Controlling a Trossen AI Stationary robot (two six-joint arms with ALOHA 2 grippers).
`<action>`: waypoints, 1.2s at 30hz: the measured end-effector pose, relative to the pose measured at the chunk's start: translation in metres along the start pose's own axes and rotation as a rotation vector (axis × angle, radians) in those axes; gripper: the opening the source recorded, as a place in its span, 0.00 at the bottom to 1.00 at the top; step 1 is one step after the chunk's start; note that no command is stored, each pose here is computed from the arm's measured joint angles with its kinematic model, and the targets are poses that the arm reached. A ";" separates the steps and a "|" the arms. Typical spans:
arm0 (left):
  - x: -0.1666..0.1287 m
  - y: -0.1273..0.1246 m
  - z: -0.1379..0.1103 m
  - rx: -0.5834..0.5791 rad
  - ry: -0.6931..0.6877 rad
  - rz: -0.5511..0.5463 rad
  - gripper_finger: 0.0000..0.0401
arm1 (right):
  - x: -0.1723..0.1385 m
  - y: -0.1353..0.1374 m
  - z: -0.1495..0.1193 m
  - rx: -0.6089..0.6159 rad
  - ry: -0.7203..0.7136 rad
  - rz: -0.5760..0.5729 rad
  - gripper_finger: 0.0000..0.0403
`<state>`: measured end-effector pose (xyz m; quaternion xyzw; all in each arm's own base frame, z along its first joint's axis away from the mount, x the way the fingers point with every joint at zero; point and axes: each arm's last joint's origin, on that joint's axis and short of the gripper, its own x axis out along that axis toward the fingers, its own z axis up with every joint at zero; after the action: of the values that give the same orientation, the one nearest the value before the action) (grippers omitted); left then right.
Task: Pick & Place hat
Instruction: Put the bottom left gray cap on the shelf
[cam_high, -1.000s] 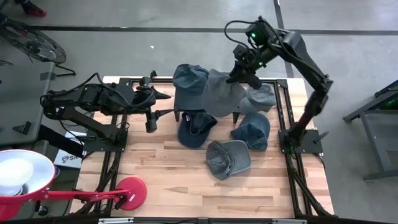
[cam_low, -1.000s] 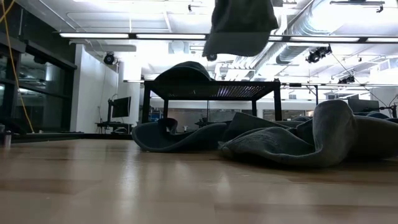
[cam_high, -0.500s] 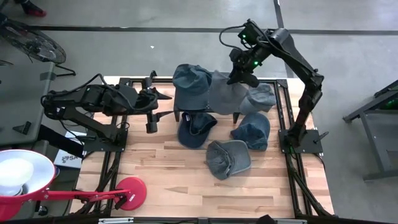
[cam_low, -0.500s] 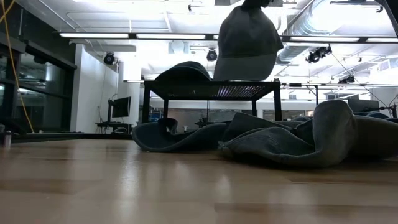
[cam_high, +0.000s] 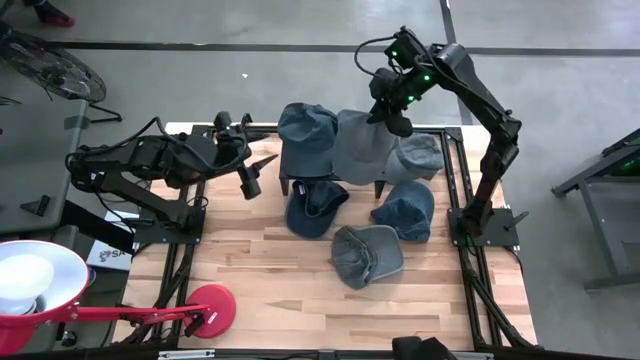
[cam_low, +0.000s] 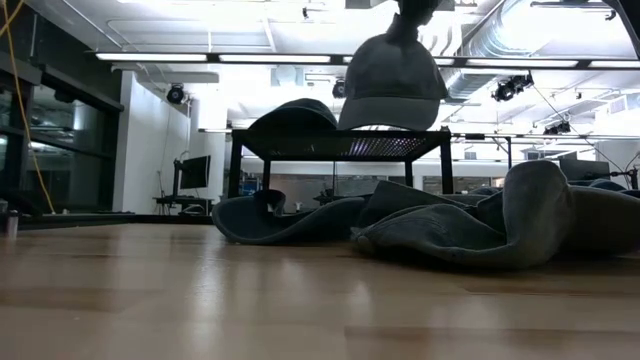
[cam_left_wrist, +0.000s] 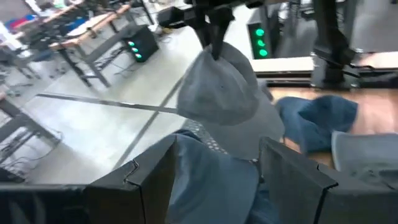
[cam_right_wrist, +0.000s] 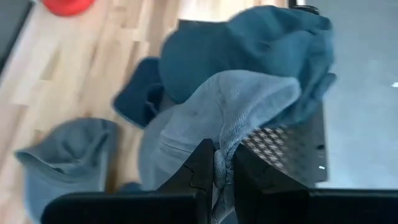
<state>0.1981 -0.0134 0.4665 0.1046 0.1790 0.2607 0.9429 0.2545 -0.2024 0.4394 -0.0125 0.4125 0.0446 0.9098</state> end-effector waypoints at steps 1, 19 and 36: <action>0.000 0.000 0.000 0.000 0.001 0.013 0.55 | 0.001 -0.001 0.000 -0.017 0.003 -0.010 0.06; 0.003 0.002 0.000 0.004 0.015 0.145 0.55 | 0.012 -0.022 0.005 -0.245 -0.004 -0.130 0.06; 0.006 -0.001 -0.001 0.020 0.025 0.174 0.55 | 0.019 -0.026 0.003 -0.192 0.032 -0.133 0.06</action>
<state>0.2032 -0.0106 0.4640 0.1258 0.1834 0.3413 0.9133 0.2722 -0.2268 0.4267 -0.1276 0.4189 0.0230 0.8987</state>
